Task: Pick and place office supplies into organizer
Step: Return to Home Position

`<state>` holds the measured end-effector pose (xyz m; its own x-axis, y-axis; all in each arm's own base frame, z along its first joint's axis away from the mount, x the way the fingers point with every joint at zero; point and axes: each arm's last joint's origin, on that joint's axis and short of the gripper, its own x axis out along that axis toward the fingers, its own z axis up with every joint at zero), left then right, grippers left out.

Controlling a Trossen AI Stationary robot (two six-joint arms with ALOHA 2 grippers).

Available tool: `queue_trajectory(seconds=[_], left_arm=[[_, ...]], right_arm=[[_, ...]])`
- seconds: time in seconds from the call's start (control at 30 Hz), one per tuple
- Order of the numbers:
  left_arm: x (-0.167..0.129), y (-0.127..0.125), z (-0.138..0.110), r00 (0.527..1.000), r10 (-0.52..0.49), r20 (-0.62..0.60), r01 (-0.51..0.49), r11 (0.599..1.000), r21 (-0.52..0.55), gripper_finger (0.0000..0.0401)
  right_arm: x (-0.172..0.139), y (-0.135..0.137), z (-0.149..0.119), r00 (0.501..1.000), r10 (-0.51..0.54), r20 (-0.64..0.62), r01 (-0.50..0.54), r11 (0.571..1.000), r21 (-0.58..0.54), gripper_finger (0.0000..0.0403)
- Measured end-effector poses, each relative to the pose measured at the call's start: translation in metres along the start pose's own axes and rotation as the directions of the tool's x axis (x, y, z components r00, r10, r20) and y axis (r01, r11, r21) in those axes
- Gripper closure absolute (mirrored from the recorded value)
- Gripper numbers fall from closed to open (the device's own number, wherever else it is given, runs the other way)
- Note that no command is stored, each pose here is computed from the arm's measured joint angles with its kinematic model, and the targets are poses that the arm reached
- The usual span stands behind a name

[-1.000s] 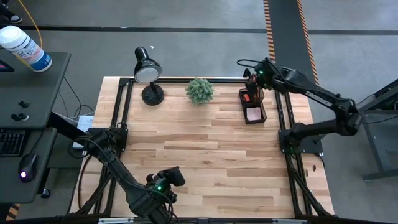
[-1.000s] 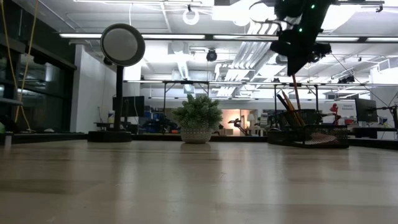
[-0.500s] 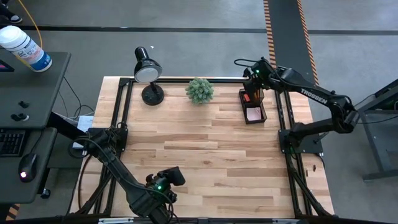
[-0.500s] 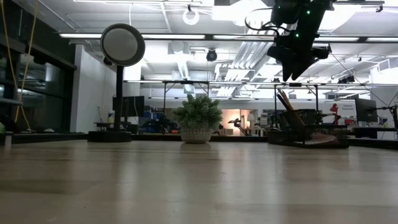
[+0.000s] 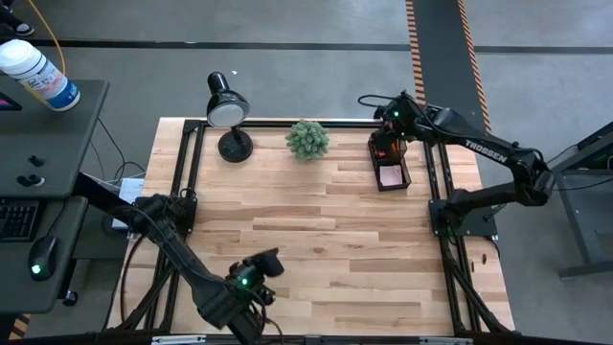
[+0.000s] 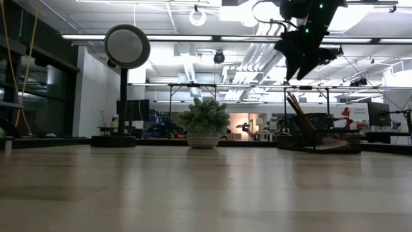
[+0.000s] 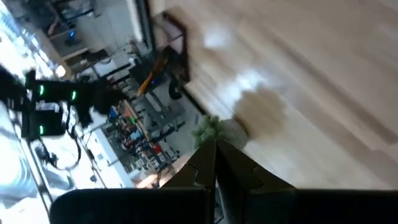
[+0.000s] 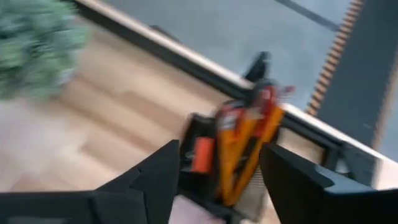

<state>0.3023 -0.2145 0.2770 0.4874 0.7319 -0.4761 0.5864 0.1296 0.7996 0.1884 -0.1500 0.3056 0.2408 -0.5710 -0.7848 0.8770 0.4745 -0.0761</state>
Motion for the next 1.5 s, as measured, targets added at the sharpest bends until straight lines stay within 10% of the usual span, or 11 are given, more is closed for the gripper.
queue_trajectory(seconds=[0.33,0.77,1.07,1.23,1.5], left_arm=[[0.013,0.001,-0.086,0.995,0.083,-0.048,-0.092,0.97,-0.224,0.0401],[0.036,-0.044,-0.169,0.975,0.166,0.147,-0.047,0.803,-0.594,0.0401],[0.045,-0.081,-0.17,0.707,0.417,0.571,0.053,0.774,-0.631,0.0401],[0.057,-0.092,-0.174,0.525,0.485,0.7,0.073,0.793,-0.604,0.0401],[0.103,-0.105,-0.189,0.564,0.534,0.63,0.128,0.697,-0.706,0.0401]], right_arm=[[-0.029,0.051,-0.012,0.954,0.292,0.063,-0.279,0.947,-0.158,0.036],[-0.086,0.149,-0.05,0.683,0.713,0.156,-0.563,0.65,-0.51,0.0397],[-0.065,0.22,-0.104,0.634,0.77,-0.07,-0.535,0.372,-0.759,0.0394],[-0.037,0.246,-0.119,0.655,0.748,-0.106,-0.541,0.366,-0.758,0.0401],[-0.008,0.264,-0.121,0.654,0.753,-0.074,-0.542,0.398,-0.74,0.04]])
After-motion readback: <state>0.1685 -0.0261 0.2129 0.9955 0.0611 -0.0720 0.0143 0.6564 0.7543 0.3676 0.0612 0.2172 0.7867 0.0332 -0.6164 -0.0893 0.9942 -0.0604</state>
